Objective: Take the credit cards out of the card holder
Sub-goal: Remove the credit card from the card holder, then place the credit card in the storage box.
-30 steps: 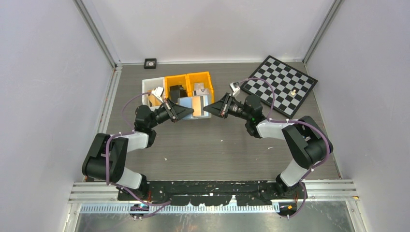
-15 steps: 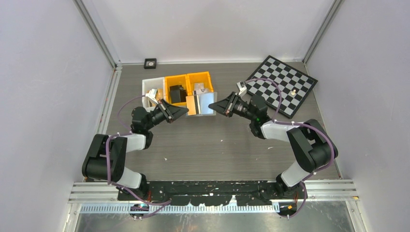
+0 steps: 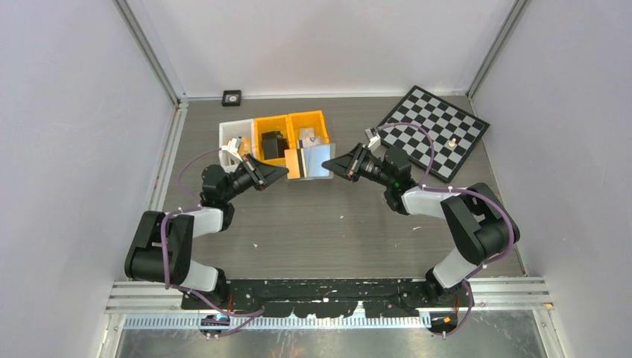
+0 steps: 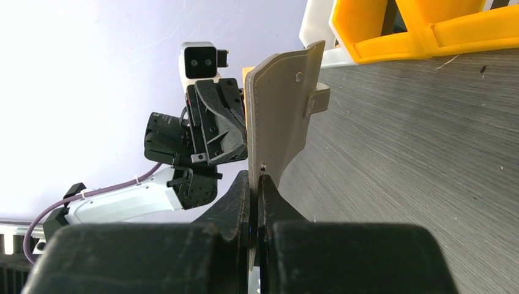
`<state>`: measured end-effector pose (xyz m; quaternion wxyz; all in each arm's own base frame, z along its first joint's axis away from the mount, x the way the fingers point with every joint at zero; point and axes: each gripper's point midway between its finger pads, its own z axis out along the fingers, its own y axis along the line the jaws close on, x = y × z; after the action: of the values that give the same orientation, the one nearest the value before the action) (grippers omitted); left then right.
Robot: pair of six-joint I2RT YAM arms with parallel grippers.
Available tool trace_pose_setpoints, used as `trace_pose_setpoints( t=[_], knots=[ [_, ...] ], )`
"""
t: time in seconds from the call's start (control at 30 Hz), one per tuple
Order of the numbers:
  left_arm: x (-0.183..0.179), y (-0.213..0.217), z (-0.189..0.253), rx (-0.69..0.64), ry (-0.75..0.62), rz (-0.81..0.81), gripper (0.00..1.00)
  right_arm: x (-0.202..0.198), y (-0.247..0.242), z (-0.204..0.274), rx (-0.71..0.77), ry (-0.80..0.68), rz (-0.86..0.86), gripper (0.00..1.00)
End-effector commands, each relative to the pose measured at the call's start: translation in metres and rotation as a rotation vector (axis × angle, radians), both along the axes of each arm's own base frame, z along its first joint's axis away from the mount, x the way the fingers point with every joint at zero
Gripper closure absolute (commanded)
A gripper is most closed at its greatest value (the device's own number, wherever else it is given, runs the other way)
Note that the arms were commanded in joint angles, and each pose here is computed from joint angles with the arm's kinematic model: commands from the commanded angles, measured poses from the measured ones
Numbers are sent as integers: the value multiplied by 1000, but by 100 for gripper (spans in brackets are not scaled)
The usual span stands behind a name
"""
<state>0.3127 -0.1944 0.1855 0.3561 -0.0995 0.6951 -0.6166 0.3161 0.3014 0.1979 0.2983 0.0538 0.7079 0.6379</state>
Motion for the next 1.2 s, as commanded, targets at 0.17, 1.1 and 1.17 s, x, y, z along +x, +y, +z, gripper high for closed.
trace_pose_setpoints(
  t=[0.17, 1.1, 1.17],
  knots=[
    [4, 4, 10, 46, -59, 30, 100, 11, -8, 2, -61, -44, -72, 100],
    [84, 146, 41, 560, 204, 551, 100, 28, -76, -17, -346, -17, -372, 100],
    [89, 158, 49, 593, 204, 568, 100, 27, -76, -17, -341, -15, -368, 100]
  ],
)
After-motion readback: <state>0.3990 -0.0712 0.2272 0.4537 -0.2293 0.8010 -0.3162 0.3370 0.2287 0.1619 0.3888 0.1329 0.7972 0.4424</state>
